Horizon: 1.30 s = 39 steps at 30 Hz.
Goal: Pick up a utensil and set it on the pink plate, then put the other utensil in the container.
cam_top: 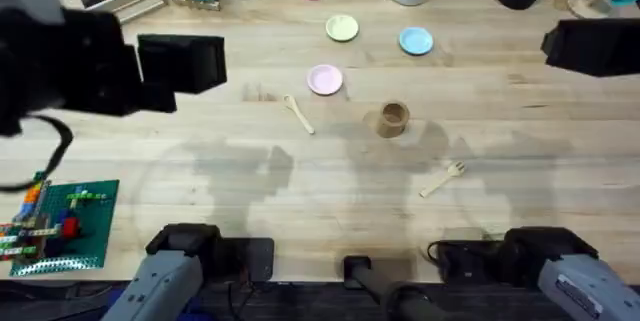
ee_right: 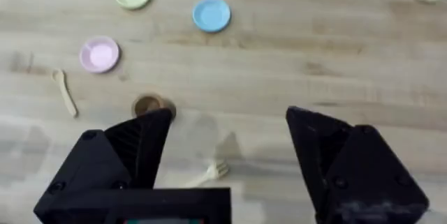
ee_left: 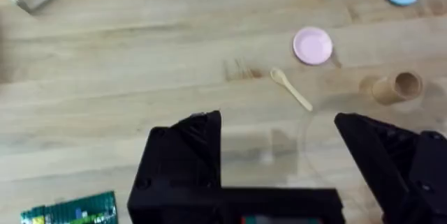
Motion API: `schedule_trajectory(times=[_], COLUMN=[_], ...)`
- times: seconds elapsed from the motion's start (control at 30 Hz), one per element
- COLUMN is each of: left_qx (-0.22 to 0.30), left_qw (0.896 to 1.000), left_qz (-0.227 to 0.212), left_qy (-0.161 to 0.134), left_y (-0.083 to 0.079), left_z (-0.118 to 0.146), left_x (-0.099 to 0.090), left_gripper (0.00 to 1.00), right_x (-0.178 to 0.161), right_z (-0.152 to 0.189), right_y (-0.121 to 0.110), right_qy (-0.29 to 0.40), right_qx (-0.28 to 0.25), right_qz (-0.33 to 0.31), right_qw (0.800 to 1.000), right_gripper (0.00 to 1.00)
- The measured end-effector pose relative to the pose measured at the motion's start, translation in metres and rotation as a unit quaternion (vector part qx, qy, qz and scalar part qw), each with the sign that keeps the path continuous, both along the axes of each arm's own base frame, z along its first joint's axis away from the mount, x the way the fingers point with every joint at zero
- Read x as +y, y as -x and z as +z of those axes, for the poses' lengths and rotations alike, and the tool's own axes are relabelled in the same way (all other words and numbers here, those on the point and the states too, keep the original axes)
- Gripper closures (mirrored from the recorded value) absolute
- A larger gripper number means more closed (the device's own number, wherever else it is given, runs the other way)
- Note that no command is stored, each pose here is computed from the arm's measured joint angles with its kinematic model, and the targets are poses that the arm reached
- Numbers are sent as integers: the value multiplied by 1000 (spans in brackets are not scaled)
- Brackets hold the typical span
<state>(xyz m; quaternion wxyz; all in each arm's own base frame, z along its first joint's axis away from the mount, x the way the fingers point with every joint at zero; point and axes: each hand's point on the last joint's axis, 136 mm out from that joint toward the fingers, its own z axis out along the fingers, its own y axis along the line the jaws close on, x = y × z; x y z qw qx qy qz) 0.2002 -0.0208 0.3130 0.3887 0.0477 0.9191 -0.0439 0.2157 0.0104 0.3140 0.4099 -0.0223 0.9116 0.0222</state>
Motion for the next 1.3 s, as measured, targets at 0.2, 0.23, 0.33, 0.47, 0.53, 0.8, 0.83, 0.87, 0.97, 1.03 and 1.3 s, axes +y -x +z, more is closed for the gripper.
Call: schedule_trajectory(times=[0.2,0.23,0.33,0.47,0.53,0.8,0.83,0.87,0.97,1.03,1.3], left_qx=[46,48,50,53,53,30,33,39,71,98,200], left_qw=[999,999,998,998,998,998,998,997,993,988,969], left_qz=[-13,-16,-21,-26,-26,-4,5,15,45,63,90], left_qy=[14,17,23,27,28,48,56,63,86,98,113], left_y=[-9,-10,-10,-8,-8,-14,-13,-13,-13,-16,-35], left_z=[-4,-4,-4,-4,-4,11,11,9,0,-9,-46], left_x=[-7,-8,-11,-13,-13,-13,-13,-12,-11,-11,-23], left_gripper=[6,6,6,6,6,6,6,6,6,6,5], right_x=[0,0,0,0,0,0,0,0,0,0,0], right_z=[-8,-8,-11,-12,-11,-11,-12,-12,-16,-17,-19], right_y=[-2,-3,-6,-10,-10,-9,-9,-8,-4,-2,1], right_qy=[1,1,1,1,1,1,1,1,1,1,1], right_qx=[60,65,73,74,74,74,76,78,89,94,101], right_qz=[1,1,1,1,1,1,1,1,1,1,1], right_qw=[998,998,997,997,997,997,997,997,996,996,995], right_gripper=[3,3,3,3,3,4,3,3,3,3,3])
